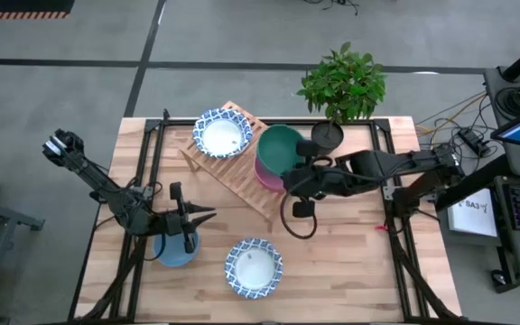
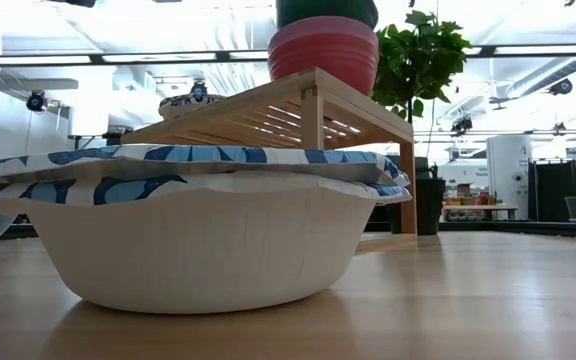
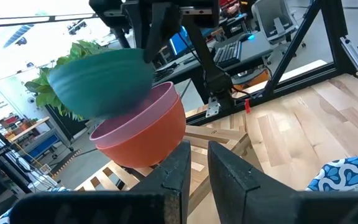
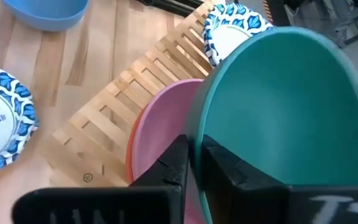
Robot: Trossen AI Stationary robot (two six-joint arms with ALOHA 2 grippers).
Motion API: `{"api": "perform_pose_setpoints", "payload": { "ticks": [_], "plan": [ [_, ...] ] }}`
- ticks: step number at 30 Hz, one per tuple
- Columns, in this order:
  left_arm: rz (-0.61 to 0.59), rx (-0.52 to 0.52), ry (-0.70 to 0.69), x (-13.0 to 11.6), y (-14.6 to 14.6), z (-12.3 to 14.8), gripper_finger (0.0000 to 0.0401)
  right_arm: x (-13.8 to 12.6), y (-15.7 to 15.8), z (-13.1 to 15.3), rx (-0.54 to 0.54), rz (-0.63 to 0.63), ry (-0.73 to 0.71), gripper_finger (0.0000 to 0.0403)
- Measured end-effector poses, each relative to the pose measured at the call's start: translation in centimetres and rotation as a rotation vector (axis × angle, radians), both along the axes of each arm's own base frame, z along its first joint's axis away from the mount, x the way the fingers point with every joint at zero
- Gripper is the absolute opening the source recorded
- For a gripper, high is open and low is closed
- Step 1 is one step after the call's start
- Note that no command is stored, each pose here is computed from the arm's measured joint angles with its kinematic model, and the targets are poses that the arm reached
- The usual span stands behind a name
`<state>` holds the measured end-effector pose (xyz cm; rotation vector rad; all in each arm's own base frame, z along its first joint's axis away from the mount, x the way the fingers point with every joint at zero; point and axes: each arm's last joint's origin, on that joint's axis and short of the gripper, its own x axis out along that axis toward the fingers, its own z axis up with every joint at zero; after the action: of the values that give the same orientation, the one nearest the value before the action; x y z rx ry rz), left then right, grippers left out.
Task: Place and stack bowls onto a shelf
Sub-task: Stack the green bowl on top of the pink bowl on the shelf
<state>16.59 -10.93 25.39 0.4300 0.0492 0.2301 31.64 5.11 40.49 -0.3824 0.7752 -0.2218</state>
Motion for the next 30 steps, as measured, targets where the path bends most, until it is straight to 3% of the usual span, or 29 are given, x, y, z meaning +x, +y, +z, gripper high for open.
{"api": "perform_pose_setpoints", "payload": {
  "ticks": [13, 20, 26, 30],
  "plan": [
    [0.0, 0.003, 0.001, 0.0, 0.0, 0.0, 0.0038, 0.0, 0.0, 0.0, 0.047, -0.038, -0.02, 0.0103],
    [0.0, 0.003, 0.001, 0.0, 0.0, 0.0, 0.0038, 0.1, 0.7, 0.1, 0.11, -0.05, -0.061, 0.0104],
    [0.0, 0.003, 0.001, 0.0, 0.0, 0.0, 0.0038, 0.7, 2.4, 0.9, 0.159, -0.011, -0.209, 0.01],
    [0.0, 0.003, 0.001, 0.0, 0.0, 0.0, 0.0038, 1.6, 3.0, 0.7, 0.154, 0.025, -0.295, 0.0077]
  ]
}}
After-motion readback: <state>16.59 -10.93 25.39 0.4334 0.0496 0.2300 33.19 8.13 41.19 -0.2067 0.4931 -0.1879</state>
